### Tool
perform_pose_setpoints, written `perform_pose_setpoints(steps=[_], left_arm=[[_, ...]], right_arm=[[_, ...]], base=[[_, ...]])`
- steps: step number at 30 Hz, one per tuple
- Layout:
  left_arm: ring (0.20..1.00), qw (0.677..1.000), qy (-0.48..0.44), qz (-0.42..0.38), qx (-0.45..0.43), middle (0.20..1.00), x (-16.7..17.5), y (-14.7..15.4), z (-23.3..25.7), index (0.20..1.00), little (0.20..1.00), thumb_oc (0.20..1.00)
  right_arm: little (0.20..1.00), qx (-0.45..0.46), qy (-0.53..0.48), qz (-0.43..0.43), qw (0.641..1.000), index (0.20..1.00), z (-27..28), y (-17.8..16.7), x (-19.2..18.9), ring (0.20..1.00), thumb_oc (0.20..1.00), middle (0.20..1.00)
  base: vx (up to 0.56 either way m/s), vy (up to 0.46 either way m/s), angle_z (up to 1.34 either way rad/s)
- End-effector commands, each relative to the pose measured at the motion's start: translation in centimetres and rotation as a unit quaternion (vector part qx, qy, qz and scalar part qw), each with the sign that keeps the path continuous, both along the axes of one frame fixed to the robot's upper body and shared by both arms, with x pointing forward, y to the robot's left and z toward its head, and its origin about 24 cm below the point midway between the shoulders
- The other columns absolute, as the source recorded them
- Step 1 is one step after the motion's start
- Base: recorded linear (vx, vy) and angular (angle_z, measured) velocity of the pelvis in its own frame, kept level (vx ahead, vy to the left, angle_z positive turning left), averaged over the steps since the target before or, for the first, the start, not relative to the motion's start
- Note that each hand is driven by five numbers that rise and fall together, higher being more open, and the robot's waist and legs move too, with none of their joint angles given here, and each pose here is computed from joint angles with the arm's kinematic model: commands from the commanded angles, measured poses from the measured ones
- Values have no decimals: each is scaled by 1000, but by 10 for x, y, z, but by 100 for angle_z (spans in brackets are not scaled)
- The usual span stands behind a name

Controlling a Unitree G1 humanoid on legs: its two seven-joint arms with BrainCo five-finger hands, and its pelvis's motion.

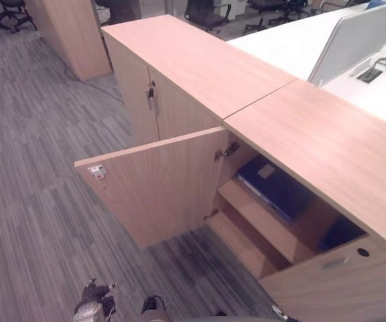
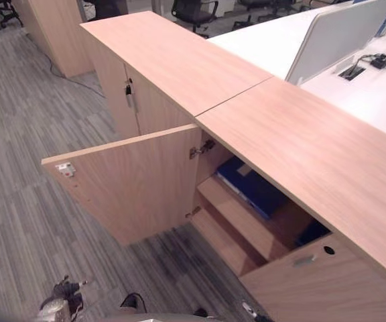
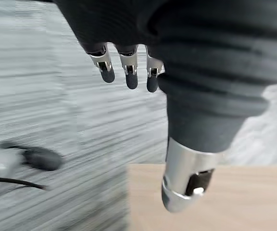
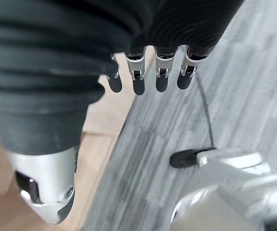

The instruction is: Put the empty folder in the office cabinet

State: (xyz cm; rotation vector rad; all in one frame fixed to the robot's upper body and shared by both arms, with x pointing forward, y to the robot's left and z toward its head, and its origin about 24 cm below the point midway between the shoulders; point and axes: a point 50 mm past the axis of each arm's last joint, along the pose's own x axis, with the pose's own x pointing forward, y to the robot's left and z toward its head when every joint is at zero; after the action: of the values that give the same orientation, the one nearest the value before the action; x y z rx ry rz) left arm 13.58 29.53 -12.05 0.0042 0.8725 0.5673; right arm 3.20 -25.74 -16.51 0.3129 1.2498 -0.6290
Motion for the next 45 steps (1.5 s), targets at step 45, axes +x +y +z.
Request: perform_pose_setpoints(steps=[45], left_arm=[[1000,893,-311,-243,214,1000,177,58,244,1000,1000,1000]], right_arm=[[1000,42,-52,-25,997,1000,8,-17,24,1000,1000,1000]], base=[[7,68,-6]])
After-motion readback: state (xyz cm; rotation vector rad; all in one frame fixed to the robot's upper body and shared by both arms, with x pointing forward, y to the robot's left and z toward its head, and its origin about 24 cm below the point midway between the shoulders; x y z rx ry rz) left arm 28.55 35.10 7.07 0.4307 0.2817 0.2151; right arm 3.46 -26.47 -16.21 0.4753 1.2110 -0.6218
